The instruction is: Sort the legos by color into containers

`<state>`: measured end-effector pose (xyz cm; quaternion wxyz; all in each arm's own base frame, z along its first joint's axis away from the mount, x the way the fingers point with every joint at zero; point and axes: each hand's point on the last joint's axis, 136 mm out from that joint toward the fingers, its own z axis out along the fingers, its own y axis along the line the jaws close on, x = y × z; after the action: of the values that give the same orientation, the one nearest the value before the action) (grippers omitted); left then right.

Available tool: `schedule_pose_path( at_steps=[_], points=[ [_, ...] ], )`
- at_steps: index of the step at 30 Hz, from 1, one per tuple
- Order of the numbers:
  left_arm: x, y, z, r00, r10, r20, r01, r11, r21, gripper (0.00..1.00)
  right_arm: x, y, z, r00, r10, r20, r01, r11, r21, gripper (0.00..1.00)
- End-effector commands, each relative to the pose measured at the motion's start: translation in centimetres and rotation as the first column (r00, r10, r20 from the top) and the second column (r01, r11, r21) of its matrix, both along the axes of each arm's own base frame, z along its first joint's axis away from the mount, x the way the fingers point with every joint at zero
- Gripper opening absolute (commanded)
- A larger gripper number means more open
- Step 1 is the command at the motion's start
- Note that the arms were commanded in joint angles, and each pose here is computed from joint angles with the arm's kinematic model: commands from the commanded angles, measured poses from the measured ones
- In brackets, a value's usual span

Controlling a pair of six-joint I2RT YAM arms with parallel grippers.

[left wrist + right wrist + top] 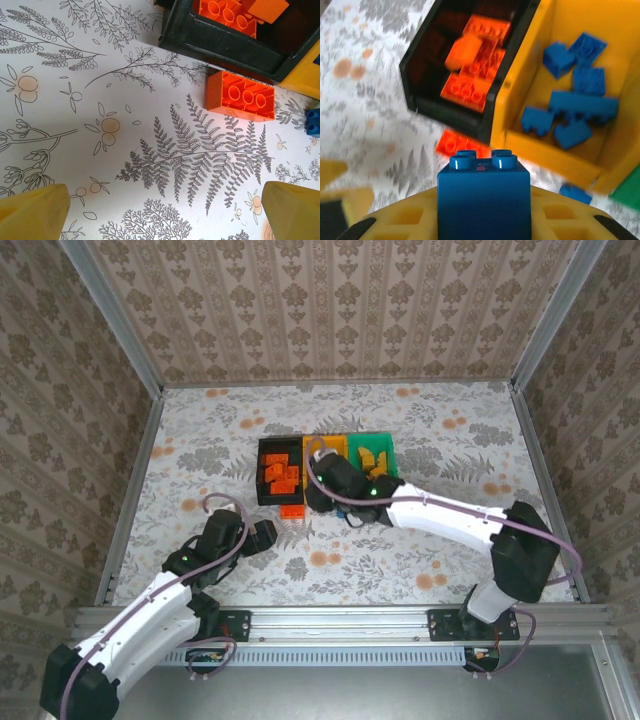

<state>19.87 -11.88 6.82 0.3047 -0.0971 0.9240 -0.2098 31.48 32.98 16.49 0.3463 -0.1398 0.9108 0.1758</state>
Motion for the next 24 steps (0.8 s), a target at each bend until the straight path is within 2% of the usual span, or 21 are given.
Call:
schedule_pose_path(
  at_steps=[1, 5, 7, 11, 16, 19, 24],
  points=[
    [0.1, -0.1, 0.4, 1.0, 0.009, -0.004, -0.01, 1.0, -0.022, 1.0, 4.0, -1.3, -2.2, 0.997, -0.077, -0.015, 0.075, 0.993, -0.096, 0.3],
    [0.0, -0.2, 0.5, 1.0, 0.008, -0.005, -0.008, 0.999, -0.032, 1.0, 7.5, -1.1, -3.7, 0.992, -0.126, 0.002, 0.124, 0.981, -0.152, 0.34],
    [0.0, -0.2, 0.5, 1.0, 0.008, -0.005, -0.008, 0.999, -0.031, 1.0, 8.6, -0.9, -4.0, 0.99, -0.139, 0.01, 0.139, 0.975, -0.173, 0.38],
    [-0.2, -0.1, 0.6, 1.0, 0.004, -0.007, -0.004, 1.0, -0.027, 1.0, 9.2, -0.8, -3.1, 0.989, -0.147, 0.027, 0.149, 0.974, -0.17, 0.6],
    [-0.2, -0.1, 0.7, 1.0, 0.002, -0.001, -0.002, 1.0, -0.029, 1.0, 6.3, -1.7, -1.3, 0.99, -0.13, 0.05, 0.135, 0.982, -0.132, 0.81],
    [-0.2, 0.0, 0.7, 1.0, 0.005, -0.001, -0.005, 1.0, -0.029, 1.0, 3.3, -2.6, -1.8, 0.993, -0.117, 0.032, 0.12, 0.984, -0.128, 0.86],
    [-0.2, 0.0, 0.5, 1.0, 0.011, 0.001, -0.011, 0.999, -0.033, 1.0, -1.4, -4.5, -4.8, 0.991, -0.13, -0.029, 0.125, 0.983, -0.132, 0.89]
  ],
)
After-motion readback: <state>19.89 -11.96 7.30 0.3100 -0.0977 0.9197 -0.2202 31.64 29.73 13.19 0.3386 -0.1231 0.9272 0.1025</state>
